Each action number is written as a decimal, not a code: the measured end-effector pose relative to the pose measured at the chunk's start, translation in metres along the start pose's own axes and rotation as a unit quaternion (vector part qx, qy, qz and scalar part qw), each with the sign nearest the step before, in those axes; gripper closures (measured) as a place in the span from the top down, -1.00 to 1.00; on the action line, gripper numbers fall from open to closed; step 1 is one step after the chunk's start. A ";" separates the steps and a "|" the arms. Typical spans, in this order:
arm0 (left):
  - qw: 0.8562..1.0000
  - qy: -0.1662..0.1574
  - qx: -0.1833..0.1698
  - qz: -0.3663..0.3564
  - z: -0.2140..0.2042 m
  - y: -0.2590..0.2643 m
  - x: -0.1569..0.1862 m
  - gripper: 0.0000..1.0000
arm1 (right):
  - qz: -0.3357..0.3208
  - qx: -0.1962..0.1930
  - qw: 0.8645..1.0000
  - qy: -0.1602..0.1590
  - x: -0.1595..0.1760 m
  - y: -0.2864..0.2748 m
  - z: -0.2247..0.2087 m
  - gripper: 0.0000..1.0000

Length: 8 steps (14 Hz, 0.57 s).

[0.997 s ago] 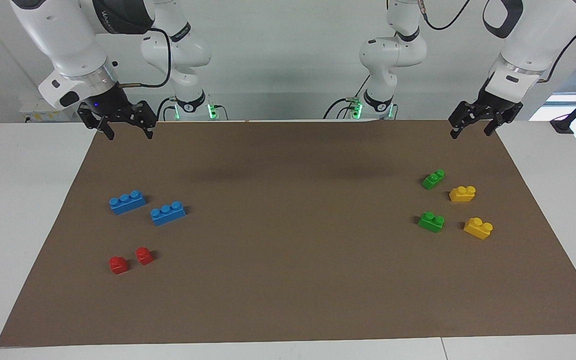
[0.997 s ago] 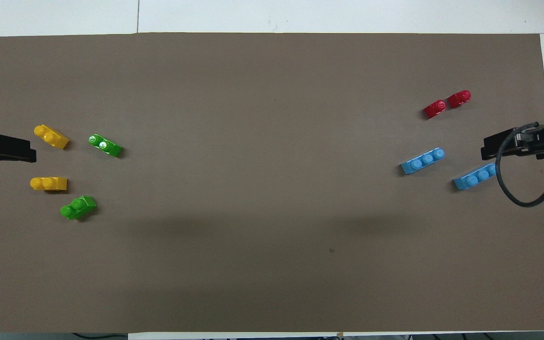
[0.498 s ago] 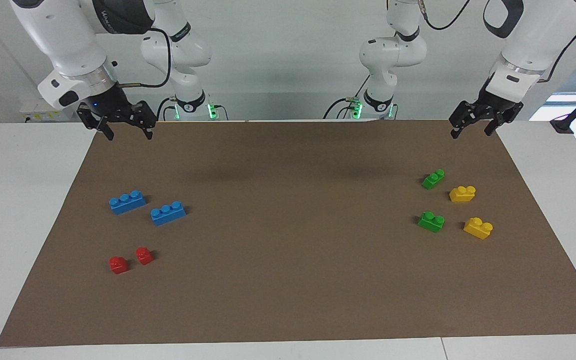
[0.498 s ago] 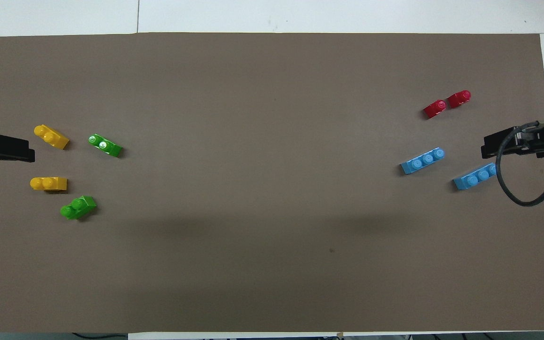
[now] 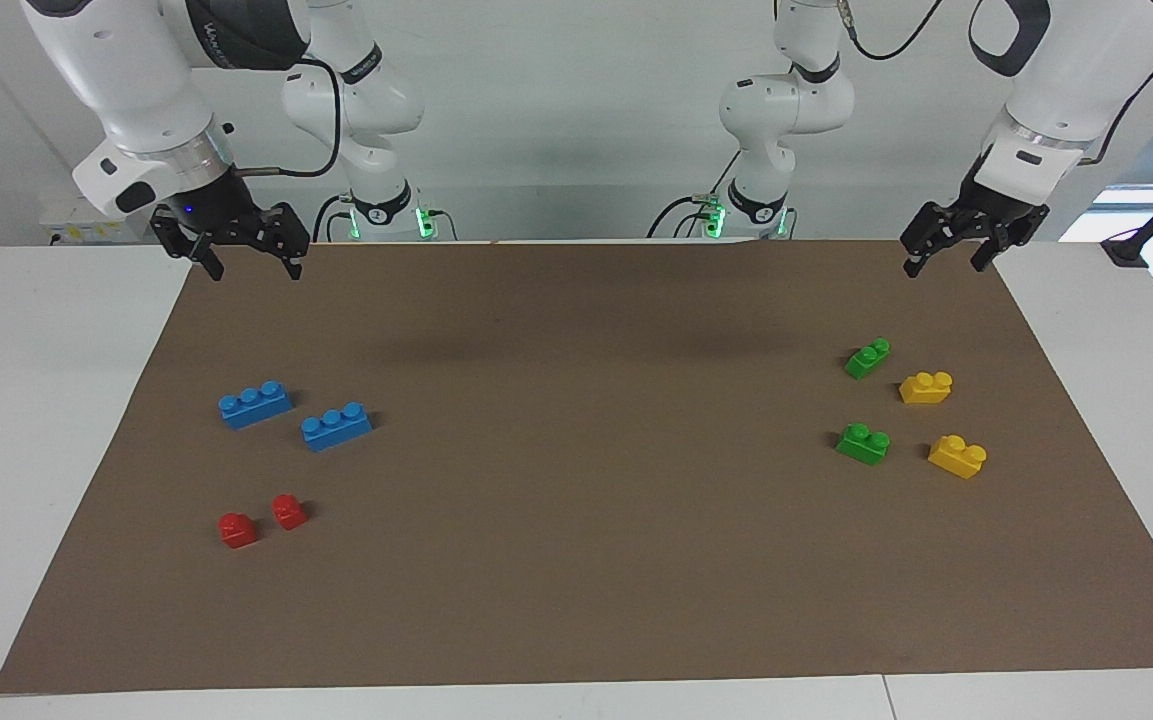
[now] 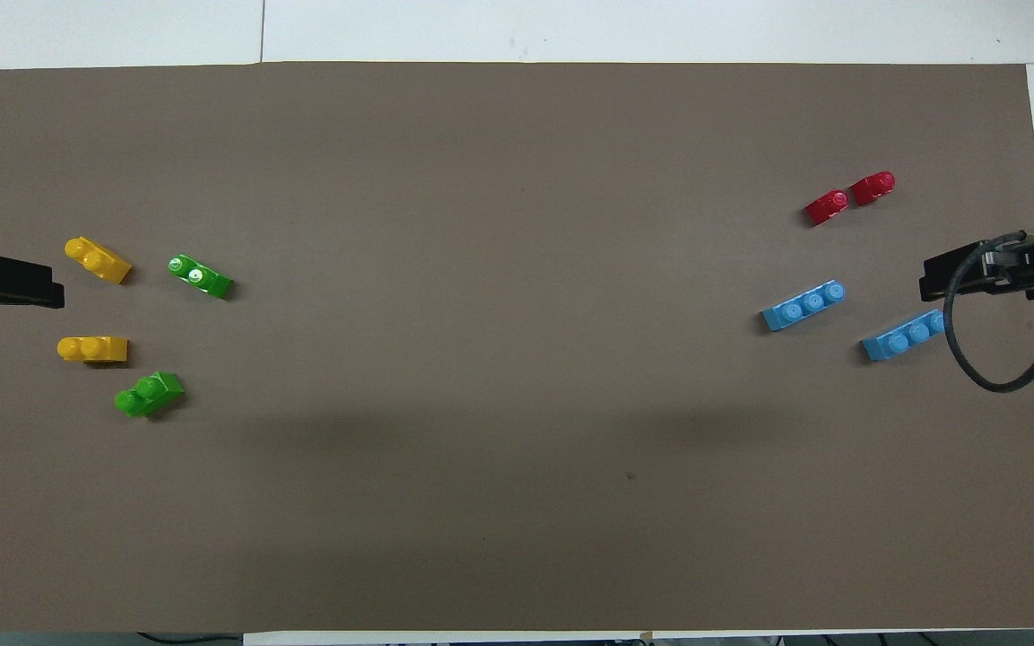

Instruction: Remove green block with left arm and hold with right

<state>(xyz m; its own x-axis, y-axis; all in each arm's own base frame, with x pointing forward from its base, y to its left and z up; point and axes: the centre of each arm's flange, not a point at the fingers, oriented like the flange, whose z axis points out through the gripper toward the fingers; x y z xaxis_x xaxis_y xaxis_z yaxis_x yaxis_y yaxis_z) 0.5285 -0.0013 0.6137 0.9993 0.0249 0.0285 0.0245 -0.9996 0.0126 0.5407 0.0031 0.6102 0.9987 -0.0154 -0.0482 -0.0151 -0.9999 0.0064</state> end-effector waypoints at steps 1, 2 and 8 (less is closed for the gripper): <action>1.000 0.000 0.000 0.000 0.000 0.000 0.000 1.00 | 0.000 0.000 1.000 0.000 0.000 0.000 0.000 1.00; 1.000 0.000 0.000 0.000 0.000 0.000 0.000 1.00 | 0.000 0.000 1.000 0.000 0.000 0.000 0.000 1.00; 1.000 0.000 0.000 -0.002 0.000 -0.002 0.000 1.00 | 0.001 0.000 1.000 0.000 0.000 0.000 0.000 1.00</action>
<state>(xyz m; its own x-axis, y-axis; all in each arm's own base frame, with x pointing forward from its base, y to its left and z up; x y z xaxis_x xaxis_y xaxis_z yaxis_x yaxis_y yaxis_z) 0.5286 0.0004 0.6138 0.9992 0.0280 0.0291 0.0277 -0.9995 0.0128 0.5407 0.0028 0.6101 0.9987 -0.0177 -0.0484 -0.0174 -0.9998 0.0074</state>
